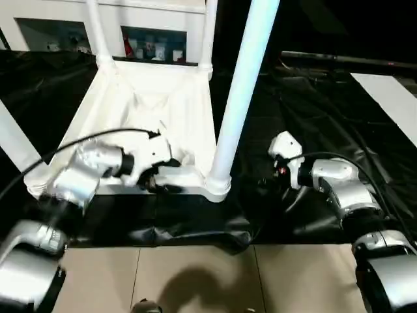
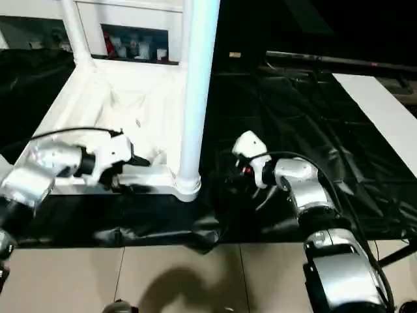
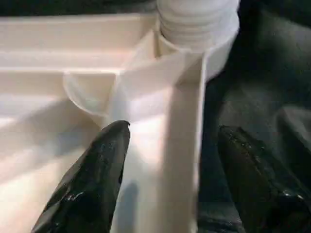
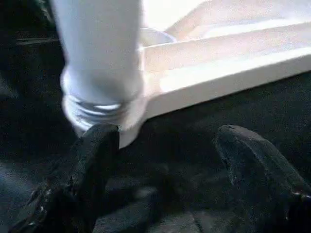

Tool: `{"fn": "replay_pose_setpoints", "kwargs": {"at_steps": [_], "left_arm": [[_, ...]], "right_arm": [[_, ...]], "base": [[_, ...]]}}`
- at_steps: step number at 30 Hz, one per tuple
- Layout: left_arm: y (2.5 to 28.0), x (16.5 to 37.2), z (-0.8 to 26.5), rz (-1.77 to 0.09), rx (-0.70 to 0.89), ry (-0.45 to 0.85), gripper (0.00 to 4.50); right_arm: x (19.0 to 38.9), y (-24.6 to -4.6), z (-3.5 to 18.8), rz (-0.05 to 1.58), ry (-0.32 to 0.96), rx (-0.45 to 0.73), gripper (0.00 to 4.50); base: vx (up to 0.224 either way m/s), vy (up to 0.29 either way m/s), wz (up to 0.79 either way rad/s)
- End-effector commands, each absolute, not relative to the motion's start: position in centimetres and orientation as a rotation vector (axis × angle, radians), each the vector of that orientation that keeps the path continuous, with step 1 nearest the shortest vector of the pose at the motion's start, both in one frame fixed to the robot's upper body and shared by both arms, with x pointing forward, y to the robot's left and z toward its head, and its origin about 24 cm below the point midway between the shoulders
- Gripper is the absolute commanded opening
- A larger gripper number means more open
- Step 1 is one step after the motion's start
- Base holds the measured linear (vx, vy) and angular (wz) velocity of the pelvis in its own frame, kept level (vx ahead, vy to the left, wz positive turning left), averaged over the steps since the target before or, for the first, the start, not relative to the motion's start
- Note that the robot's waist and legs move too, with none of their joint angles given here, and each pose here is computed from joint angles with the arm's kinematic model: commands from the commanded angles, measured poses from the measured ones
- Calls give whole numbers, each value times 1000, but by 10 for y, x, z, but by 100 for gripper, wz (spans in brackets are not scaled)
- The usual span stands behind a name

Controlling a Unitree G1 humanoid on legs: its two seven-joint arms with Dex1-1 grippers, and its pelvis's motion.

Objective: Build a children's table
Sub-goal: Rotate table base

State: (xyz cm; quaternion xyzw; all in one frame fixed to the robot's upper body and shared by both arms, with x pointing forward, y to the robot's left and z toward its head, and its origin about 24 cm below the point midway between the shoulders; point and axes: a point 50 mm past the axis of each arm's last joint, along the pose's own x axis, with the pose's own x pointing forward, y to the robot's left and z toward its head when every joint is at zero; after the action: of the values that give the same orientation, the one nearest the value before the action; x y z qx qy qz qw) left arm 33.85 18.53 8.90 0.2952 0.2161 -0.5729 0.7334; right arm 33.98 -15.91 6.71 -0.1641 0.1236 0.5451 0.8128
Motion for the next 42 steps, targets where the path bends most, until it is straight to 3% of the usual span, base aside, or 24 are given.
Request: {"fn": "replay_pose_setpoints", "kwargs": {"at_steps": [1,6,13,29,36,39,42], "left_arm": [[183,340,91,-1289,674,484,294],[186,342,87,-1325,658,531,236],[182,349,87,-1304,662,504,184],[189,350,77,-1289,669,573,61],[186,350,73,-1239,536,564,5],[184,342,58,-1215,475,644,5],[178,338,52,-1203,418,633,5]], "right_arm": [[338,-162,68,1178,274,-360,362],[334,-164,67,1192,289,-376,362],[330,-164,66,1197,298,-377,362],[325,-162,63,1194,311,-382,362],[328,-159,64,1152,288,-359,362],[329,-157,66,1147,278,-336,362],[329,-157,66,1141,275,-333,362]], "base": [[0,0,0],[0,0,0],[0,0,0],[0,0,0],[0,0,0],[0,0,0],[0,0,0]]}}
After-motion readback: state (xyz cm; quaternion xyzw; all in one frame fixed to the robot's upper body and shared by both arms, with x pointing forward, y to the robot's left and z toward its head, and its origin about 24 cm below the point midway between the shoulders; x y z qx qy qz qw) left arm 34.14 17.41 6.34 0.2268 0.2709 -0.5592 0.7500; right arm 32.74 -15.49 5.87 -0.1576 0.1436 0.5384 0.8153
